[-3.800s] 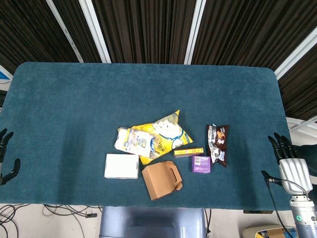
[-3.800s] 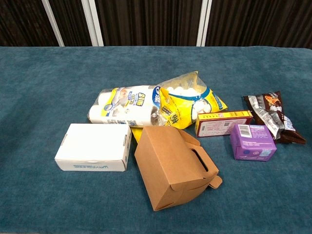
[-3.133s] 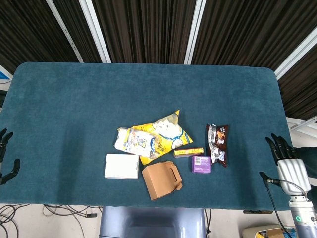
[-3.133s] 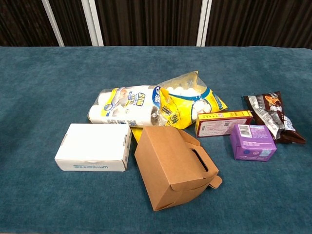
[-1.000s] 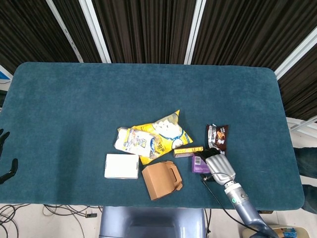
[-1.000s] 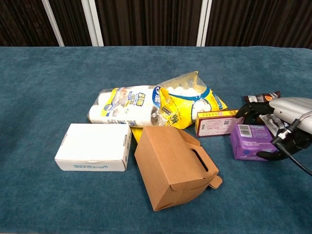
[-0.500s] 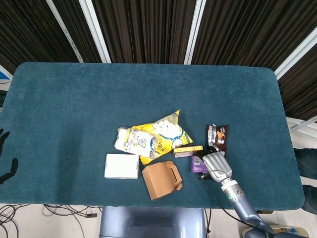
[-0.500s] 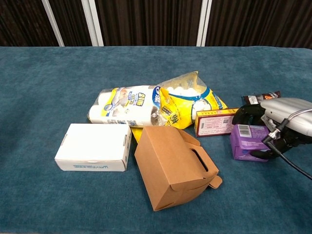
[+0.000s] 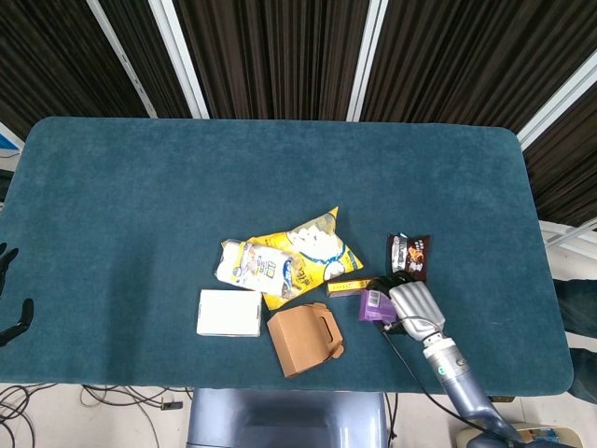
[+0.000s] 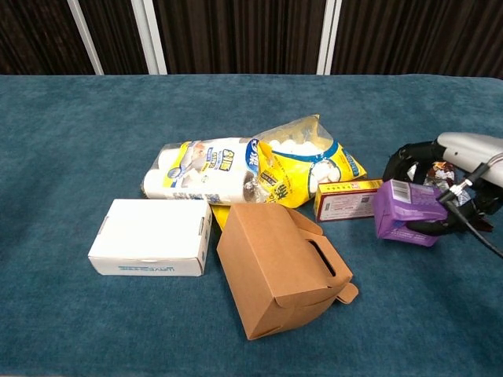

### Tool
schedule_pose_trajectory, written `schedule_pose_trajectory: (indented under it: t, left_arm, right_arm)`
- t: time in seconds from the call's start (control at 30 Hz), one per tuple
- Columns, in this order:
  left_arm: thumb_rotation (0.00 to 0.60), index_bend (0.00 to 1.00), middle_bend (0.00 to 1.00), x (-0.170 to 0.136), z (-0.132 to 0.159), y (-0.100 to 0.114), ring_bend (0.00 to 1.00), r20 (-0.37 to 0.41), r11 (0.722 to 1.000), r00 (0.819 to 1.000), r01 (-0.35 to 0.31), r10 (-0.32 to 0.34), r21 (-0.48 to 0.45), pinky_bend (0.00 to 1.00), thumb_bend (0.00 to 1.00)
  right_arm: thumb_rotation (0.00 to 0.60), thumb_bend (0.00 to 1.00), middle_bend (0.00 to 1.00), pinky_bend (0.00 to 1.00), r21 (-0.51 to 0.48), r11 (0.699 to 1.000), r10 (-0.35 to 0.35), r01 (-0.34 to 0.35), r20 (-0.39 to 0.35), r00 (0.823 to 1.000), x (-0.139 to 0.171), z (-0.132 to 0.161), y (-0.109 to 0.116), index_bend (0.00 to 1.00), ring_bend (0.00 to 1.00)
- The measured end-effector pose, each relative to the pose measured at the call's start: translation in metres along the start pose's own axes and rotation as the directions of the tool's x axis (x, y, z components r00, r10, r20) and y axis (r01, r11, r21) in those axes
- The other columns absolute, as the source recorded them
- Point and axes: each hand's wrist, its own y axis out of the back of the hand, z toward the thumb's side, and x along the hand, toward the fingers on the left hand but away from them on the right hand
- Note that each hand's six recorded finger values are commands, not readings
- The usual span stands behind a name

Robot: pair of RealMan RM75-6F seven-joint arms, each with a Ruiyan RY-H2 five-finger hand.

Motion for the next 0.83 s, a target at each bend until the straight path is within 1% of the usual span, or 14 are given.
schedule_pose_trajectory:
  t: [0.2,0.33,0.5,0.63,0.83]
  left_arm:
    - [0.6,0.01,0.0,0.0,0.001,0.0,0.03,0.001,1.0,1.0,0.0,0.0,0.001,0.01,0.47]
    - [0.6,0.01,0.0,0.0,0.001,0.0,0.03,0.001,1.0,1.0,-0.001,0.001,0.0,0.01,0.47]
    - [0.6,0.01,0.0,0.0,0.0,0.0,0.03,0.0,1.0,1.0,0.001,-0.001,-0.001,0.01,0.47]
    - [0.6,0.01,0.0,0.0,0.001,0.0,0.03,0.0,1.0,1.0,0.0,0.0,-0.001,0.01,0.47]
    - [0.6,0.01,0.0,0.0,0.001,0.0,0.03,0.001,1.0,1.0,0.0,0.0,0.0,0.01,0.47]
  right_arm:
    - [0.6,0.51,0.55,0.24,-0.064,0.997,-0.052,0.048,-0.063,0.997,0.007,0.011,0.039,0.38,0.51]
    - [0.6,0.51,0.55,0.24,-0.107,0.99,-0.099,0.087,-0.113,0.989,0.01,0.023,0.072,0.39,0.51]
    - [0.6,0.51,0.55,0.24,-0.169,0.979,-0.142,0.114,-0.162,0.977,0.014,0.033,0.108,0.39,0.51]
    - [0.6,0.51,0.55,0.24,-0.231,0.964,-0.182,0.134,-0.201,0.962,0.019,0.041,0.136,0.39,0.51]
    - [0.6,0.51,0.55,0.24,-0.344,0.929,-0.231,0.14,-0.24,0.943,0.026,0.049,0.159,0.39,0.51]
